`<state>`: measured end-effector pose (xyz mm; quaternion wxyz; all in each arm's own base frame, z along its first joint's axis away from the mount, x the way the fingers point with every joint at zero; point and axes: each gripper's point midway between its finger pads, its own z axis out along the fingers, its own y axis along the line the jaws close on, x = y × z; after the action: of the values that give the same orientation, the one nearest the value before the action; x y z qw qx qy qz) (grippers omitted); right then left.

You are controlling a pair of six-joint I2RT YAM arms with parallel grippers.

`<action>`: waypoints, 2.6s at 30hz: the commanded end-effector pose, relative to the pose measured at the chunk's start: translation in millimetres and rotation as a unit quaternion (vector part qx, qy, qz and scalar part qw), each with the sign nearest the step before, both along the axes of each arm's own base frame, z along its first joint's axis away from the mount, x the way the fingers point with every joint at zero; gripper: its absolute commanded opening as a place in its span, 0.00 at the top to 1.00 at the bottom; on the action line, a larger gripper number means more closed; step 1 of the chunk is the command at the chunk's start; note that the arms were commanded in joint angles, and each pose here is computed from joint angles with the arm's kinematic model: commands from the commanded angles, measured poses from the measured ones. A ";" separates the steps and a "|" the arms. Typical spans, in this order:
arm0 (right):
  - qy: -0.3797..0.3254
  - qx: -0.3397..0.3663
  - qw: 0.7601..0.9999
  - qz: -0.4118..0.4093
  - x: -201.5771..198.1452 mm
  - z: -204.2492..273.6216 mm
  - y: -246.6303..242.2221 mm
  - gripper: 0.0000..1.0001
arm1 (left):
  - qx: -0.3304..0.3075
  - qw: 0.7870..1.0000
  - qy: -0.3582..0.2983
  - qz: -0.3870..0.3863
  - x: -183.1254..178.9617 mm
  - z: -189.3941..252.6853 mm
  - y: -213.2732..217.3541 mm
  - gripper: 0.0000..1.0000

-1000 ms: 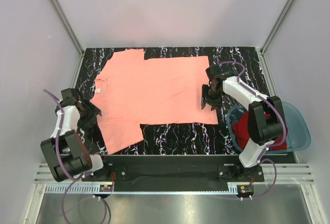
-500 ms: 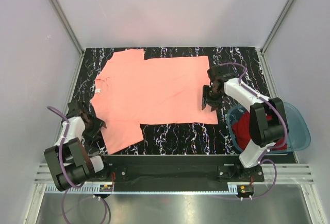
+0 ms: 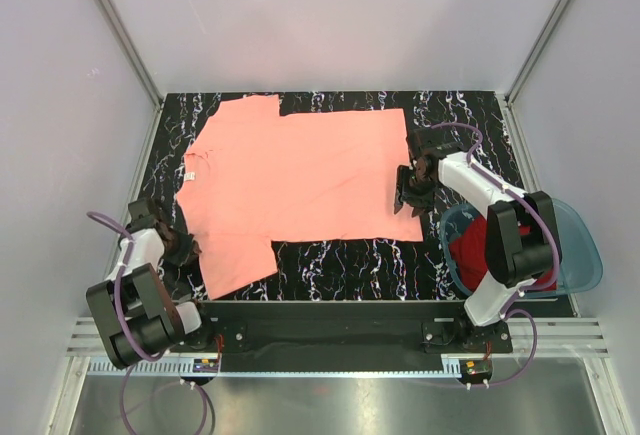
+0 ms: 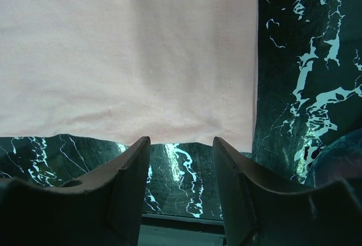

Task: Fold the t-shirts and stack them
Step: Fold the tshirt

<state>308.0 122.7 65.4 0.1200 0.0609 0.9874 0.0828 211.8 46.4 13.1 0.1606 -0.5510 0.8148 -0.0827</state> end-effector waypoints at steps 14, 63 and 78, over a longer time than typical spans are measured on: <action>0.053 -0.037 0.997 -0.050 -0.9 -20.0 -17.7 0.59 | 0.048 0.998 0.009 0.046 -8.1 19.8 35.2 1.00; 0.094 -0.078 0.991 -0.058 -72.1 -46.7 -36.7 1.00 | 0.075 0.992 0.042 0.092 -28.8 39.6 42.6 1.00; 0.061 -0.049 0.996 -0.045 -48.0 -22.0 -23.7 1.00 | 0.074 0.997 0.011 0.036 -1.4 65.6 27.2 1.00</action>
<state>237.3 96.4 16.6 0.0201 0.1115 0.9934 0.0187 183.8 65.6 50.8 0.1445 -0.5892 0.7949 -0.0137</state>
